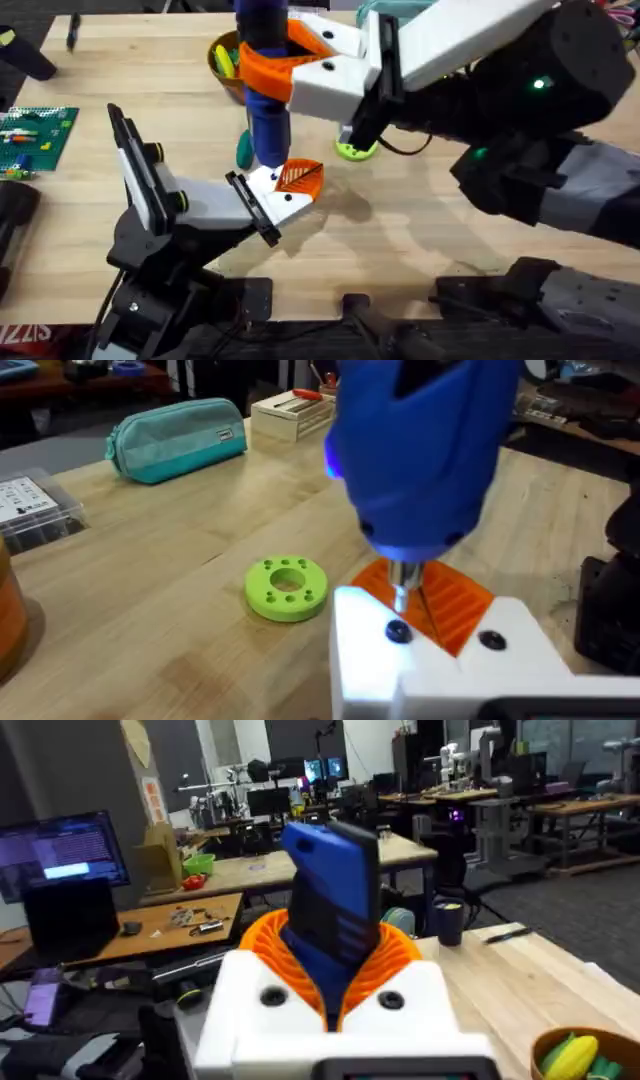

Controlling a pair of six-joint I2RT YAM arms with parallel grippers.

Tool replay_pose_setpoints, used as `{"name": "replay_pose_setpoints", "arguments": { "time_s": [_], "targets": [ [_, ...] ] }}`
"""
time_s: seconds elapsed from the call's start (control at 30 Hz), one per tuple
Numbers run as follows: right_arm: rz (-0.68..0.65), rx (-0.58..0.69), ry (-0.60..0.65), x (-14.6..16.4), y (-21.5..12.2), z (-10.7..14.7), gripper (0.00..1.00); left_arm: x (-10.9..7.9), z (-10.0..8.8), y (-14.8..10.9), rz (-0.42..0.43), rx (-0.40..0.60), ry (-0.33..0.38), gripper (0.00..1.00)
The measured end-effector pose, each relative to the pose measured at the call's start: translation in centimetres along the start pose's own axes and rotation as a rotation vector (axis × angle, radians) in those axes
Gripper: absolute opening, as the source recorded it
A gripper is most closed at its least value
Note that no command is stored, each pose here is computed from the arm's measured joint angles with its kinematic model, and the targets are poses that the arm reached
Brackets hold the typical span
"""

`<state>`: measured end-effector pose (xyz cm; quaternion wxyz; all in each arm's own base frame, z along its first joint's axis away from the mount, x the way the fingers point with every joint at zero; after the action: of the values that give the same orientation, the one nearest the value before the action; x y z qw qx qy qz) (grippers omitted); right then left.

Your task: Pick up the gripper from the table and insert it into the empty holder that is missing its gripper. Then pick up a screw, insert it into the mounting hole, and use the screwdriver to tighten it. Finally, clean up the table by picking up the vegetable and placing it into the bucket.

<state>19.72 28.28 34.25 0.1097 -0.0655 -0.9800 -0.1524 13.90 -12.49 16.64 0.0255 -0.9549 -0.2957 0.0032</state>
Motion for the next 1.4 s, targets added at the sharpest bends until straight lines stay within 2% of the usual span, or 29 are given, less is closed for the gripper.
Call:
{"name": "replay_pose_setpoints", "arguments": {
  "time_s": [1.4],
  "targets": [
    [0.006, 0.021, -0.009, -0.06, 0.23, 0.68, 0.046, 0.00, 0.00, 0.00, 0.000, 0.000, 0.000, 0.017]
  ]
}}
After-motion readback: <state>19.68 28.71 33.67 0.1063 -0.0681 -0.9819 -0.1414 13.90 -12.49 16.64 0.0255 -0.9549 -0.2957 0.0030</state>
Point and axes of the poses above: each hand's point on the last joint's axis, 136 mm out from that joint toward the fingers, its own y axis out along the fingers, its own x axis along the line the jaws close on, z = x × y, the point moved 5 cm from there along -y, back along the fingers, and after that the axes turned 7 degrees about y, right-handed, at the moved point
